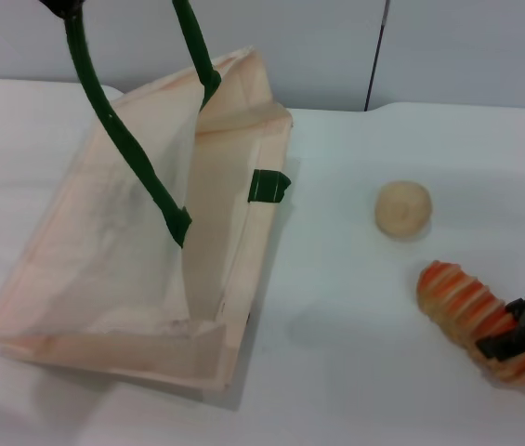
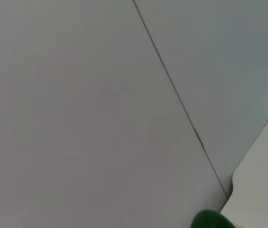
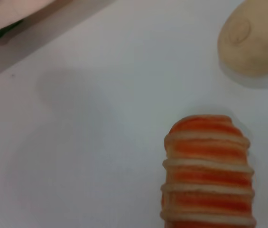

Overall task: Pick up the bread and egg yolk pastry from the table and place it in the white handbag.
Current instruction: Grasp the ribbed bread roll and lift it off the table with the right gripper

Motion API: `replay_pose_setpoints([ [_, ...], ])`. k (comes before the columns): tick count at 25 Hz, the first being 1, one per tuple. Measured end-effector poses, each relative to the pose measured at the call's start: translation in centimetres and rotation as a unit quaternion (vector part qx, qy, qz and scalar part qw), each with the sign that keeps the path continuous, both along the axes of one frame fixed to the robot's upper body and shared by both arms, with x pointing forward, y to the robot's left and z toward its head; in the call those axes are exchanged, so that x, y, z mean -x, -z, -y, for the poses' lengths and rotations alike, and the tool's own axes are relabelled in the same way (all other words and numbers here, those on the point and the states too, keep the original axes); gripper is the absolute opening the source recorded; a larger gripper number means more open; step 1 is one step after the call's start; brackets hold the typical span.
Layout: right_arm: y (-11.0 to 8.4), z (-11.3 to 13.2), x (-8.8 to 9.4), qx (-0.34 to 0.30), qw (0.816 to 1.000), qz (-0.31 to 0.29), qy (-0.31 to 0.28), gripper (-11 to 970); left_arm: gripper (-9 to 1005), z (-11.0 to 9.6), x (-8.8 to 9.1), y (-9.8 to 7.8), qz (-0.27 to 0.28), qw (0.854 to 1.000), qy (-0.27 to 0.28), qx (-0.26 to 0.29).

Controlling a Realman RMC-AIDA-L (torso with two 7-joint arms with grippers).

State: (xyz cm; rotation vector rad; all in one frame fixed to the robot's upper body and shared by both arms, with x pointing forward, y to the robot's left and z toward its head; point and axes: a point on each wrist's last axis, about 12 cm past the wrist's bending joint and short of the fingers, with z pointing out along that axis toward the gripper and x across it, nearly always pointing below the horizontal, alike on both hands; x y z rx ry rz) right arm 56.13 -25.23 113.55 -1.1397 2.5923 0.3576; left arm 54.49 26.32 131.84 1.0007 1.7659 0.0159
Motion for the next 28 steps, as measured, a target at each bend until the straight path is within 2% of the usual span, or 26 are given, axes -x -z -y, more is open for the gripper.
replay_pose_setpoints([
  [12, 0.6, -0.3, -0.2, 0.001, 1.000, -0.008, -0.002, 720, 124, 0.0, 0.0, 0.0, -0.001, 1.000, 0.001, 0.000],
  [28, 0.4, -1.1, -0.6, 0.010, 1.000, -0.007, -0.017, 718, 124, 0.0, 0.0, 0.1, -0.001, 1.000, -0.001, -0.001],
])
